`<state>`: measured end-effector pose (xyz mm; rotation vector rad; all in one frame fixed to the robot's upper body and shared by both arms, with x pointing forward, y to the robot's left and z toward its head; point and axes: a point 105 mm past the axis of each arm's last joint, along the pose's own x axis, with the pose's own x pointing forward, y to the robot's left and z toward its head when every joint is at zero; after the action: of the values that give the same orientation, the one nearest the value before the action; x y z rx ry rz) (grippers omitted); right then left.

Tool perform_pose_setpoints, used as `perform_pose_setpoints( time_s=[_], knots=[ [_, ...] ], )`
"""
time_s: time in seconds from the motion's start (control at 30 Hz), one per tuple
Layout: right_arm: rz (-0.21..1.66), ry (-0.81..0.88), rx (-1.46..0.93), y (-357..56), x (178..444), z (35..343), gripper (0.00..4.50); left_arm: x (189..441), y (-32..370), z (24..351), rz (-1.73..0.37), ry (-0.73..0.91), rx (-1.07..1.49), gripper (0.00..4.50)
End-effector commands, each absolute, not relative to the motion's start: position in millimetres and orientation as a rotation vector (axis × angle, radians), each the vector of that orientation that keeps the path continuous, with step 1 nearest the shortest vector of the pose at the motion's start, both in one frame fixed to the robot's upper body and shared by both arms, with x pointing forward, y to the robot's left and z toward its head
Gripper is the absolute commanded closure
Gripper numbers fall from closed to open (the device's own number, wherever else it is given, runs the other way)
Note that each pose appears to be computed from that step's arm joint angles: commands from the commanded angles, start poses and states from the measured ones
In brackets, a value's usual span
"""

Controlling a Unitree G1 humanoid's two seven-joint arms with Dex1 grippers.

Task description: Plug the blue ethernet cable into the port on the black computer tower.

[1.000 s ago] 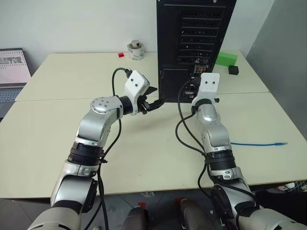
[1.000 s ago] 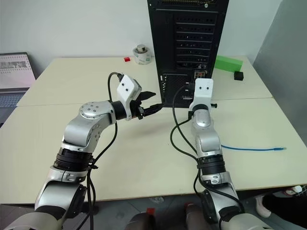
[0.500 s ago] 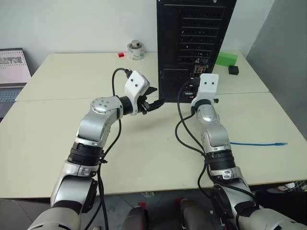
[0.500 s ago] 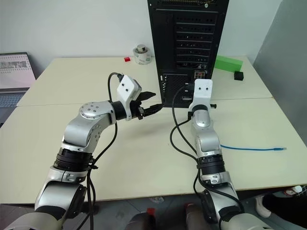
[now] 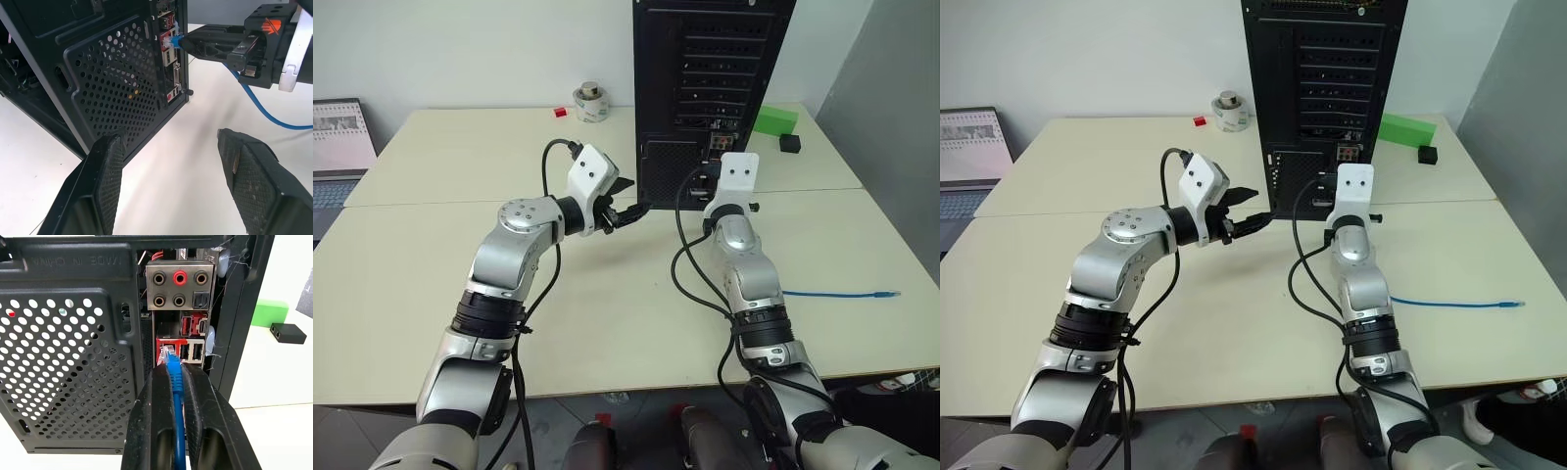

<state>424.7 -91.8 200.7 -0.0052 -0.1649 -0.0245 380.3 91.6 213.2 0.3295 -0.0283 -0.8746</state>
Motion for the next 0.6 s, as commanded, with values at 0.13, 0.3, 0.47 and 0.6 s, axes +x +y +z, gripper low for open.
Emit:
perform_pose_setpoints(
  time_s=[0.13, 0.3, 0.47, 0.6],
  knots=[
    [-0.016, -0.232, 0.004, -89.7, 424.1, 219.4, 4.50, 376.1, 90.7, 230.4, -0.878, -0.095, 0.348, 1.37],
    [-0.021, -0.240, 0.008, -90.2, 426.0, 222.7, 4.50, 373.9, 88.5, 229.9, -0.901, -0.089, 0.346, 1.37],
    [-0.033, -0.239, 0.002, -93.1, 428.0, 223.6, 4.50, 371.8, 88.2, 229.0, -0.922, -0.082, 0.351, 1.37],
    [-0.030, -0.239, -0.004, -89.3, 427.7, 224.6, 4.50, 370.8, 87.5, 228.6, -0.939, -0.076, 0.351, 1.37]
  ],
)
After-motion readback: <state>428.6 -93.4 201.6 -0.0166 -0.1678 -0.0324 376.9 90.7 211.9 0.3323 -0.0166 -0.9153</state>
